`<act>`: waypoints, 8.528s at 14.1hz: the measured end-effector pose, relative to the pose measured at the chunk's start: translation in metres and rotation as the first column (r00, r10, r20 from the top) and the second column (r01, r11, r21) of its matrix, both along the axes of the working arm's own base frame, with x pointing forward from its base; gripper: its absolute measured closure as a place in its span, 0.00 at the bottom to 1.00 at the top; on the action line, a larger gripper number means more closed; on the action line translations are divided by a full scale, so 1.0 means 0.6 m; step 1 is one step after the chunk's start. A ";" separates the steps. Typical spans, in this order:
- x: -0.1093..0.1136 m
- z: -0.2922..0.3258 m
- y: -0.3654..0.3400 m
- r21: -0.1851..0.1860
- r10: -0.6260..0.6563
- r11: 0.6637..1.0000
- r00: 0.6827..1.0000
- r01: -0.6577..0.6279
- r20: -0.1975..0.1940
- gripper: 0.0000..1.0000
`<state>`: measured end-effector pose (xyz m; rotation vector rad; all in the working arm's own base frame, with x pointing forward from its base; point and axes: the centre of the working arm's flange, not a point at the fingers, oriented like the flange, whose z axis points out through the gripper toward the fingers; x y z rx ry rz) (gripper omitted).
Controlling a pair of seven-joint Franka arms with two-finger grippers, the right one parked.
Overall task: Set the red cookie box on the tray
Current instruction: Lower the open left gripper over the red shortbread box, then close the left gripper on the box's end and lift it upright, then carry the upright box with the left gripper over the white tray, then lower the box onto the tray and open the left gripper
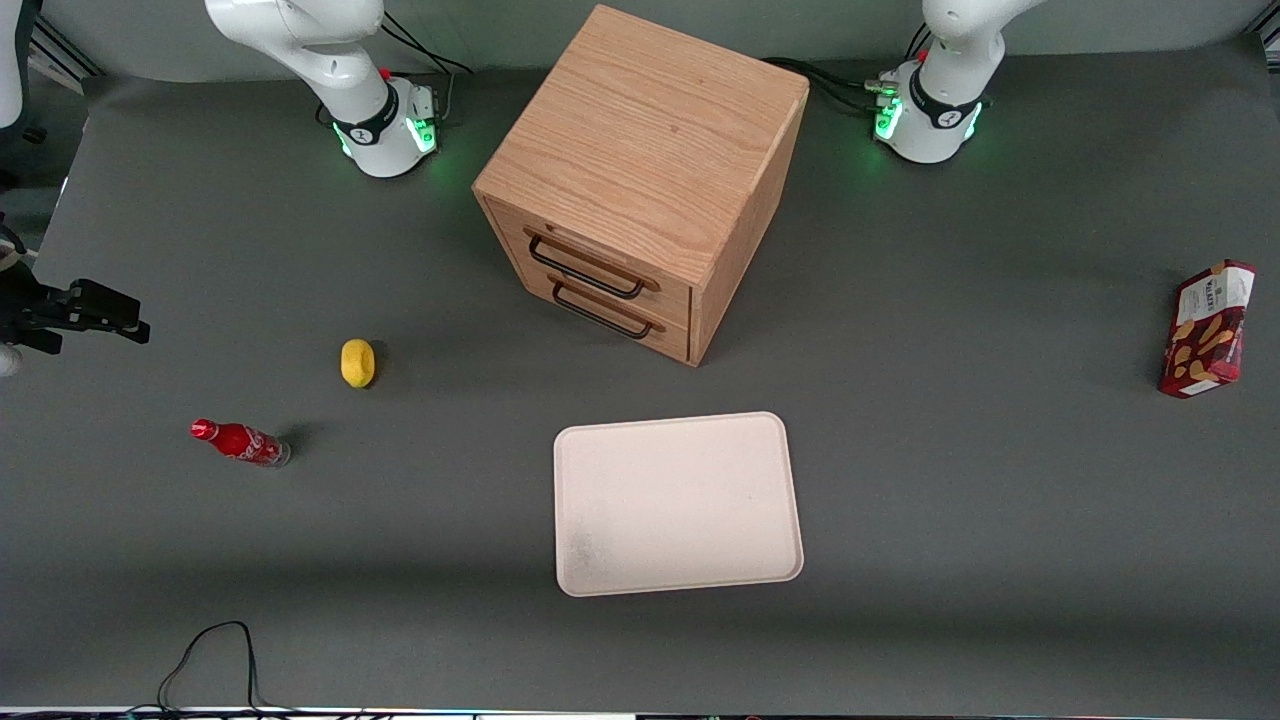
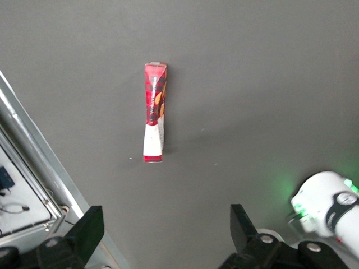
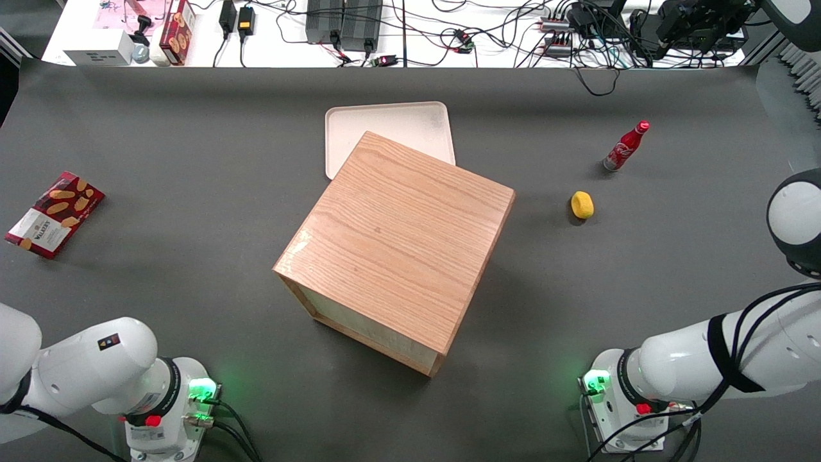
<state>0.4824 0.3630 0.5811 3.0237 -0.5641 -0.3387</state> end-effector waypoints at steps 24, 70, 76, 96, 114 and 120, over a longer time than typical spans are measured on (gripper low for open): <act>-0.018 -0.533 0.012 0.014 -0.147 0.989 0.988 0.146 0.044 0.01; 0.238 -0.048 -0.691 0.089 0.292 0.952 0.956 -0.293 0.025 0.96; 0.315 -0.161 -0.917 0.032 0.500 0.864 0.863 -0.503 0.065 0.96; 0.371 -0.437 -1.123 -0.101 0.617 0.787 0.783 -0.609 0.085 0.96; 0.349 -0.550 -1.152 -0.077 0.562 0.827 0.824 -0.557 0.072 0.38; 0.355 -0.540 -1.143 -0.083 0.568 0.822 0.819 -0.563 0.079 0.00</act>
